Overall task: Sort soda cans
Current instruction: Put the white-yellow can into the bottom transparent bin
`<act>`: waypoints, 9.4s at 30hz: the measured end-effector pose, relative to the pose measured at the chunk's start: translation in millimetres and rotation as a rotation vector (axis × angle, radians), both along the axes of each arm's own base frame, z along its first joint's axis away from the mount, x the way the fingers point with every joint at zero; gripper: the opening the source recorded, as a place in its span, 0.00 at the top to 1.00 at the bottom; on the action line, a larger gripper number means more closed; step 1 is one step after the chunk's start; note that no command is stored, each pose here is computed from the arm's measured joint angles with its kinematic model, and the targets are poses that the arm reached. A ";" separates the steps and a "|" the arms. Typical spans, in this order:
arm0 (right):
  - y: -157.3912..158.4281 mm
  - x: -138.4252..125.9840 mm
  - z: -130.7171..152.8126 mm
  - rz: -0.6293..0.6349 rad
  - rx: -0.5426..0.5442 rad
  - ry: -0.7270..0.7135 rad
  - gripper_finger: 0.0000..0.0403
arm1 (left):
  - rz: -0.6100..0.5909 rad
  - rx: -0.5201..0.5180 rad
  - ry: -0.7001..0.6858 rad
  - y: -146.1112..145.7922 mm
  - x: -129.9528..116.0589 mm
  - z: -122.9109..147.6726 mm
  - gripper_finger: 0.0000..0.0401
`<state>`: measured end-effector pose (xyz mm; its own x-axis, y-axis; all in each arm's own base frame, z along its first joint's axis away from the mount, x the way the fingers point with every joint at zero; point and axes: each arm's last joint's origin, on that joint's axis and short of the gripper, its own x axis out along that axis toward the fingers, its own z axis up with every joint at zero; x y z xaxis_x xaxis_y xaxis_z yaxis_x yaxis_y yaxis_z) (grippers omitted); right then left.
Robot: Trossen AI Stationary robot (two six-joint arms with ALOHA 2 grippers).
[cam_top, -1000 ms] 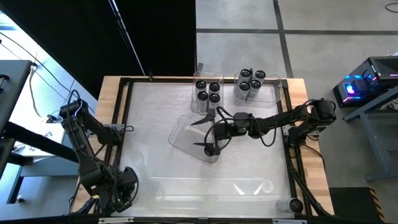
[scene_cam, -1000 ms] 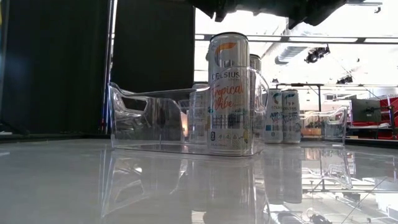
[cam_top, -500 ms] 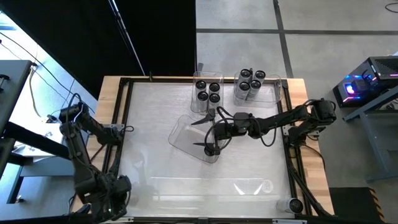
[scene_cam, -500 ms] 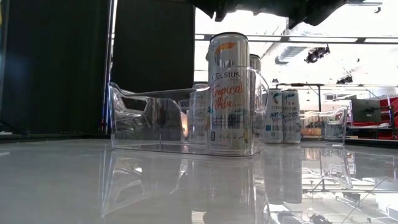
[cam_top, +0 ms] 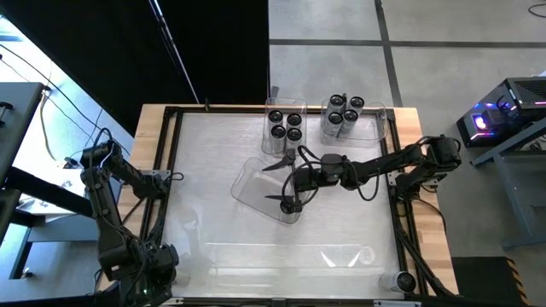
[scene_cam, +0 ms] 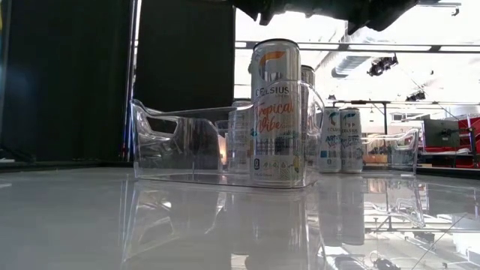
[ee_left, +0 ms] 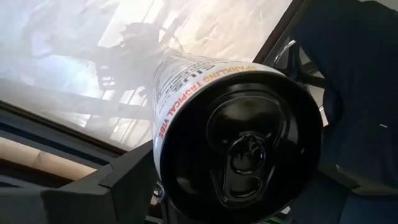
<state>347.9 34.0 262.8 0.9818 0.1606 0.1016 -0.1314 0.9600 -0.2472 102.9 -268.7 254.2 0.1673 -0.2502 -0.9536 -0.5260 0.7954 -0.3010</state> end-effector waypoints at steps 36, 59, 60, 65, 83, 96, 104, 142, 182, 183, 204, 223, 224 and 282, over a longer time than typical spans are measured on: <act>0.0 0.0 0.0 0.001 0.008 0.002 0.12 | -0.053 0.023 -0.059 -7.6 9.2 -9.6 0.12; 0.0 0.1 -0.8 0.002 0.018 0.011 0.12 | -0.024 0.039 -0.024 1.3 16.9 -7.5 0.19; 0.0 0.1 -0.9 0.002 0.018 0.012 0.12 | -0.023 0.039 -0.026 1.3 16.9 -7.5 0.21; 0.0 0.1 -1.5 0.002 0.017 0.018 0.12 | -0.013 0.047 -0.035 2.0 16.8 -7.2 0.27; 3.3 -13.2 6.0 -0.081 0.019 0.136 0.12 | -0.057 0.350 -0.066 38.2 42.0 34.8 0.39; 5.6 -84.9 31.2 -0.236 0.203 0.507 0.12 | -0.313 0.669 -0.098 147.8 134.9 82.2 0.39; 8.3 -112.3 23.9 -0.268 0.281 0.721 0.12 | -0.401 0.620 -0.212 241.9 183.5 89.9 0.39; 28.7 -129.0 13.2 -0.389 0.346 0.829 0.12 | -0.749 0.470 -0.312 293.7 280.8 -2.9 0.32; 48.8 -132.9 69.2 -0.611 0.550 0.807 0.12 | -0.356 0.761 -0.695 301.4 190.4 34.6 0.18; 51.6 -132.0 69.3 -0.611 0.582 0.869 0.12 | -0.338 0.760 -0.729 300.7 187.1 34.4 0.18; 196.3 -159.3 32.0 -0.579 0.761 1.399 0.12 | -0.319 0.832 -0.970 262.8 175.0 15.2 0.18; 228.5 -233.9 14.6 -1.051 0.909 1.571 0.12 | -0.262 0.822 -0.960 264.8 174.9 15.0 0.18; 229.8 -236.7 14.6 -1.058 0.913 1.585 0.12 | -0.263 0.822 -0.959 264.8 174.9 14.8 0.18; 233.4 -164.8 14.6 -0.585 0.730 1.706 0.41 | -0.231 0.914 -0.885 264.8 150.3 35.7 0.18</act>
<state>183.1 267.4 277.5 0.0135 0.2045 -0.9788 0.5594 0.8098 0.1769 253.2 -3.8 289.9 0.8664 0.3224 -0.3814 -0.2517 0.9415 0.2240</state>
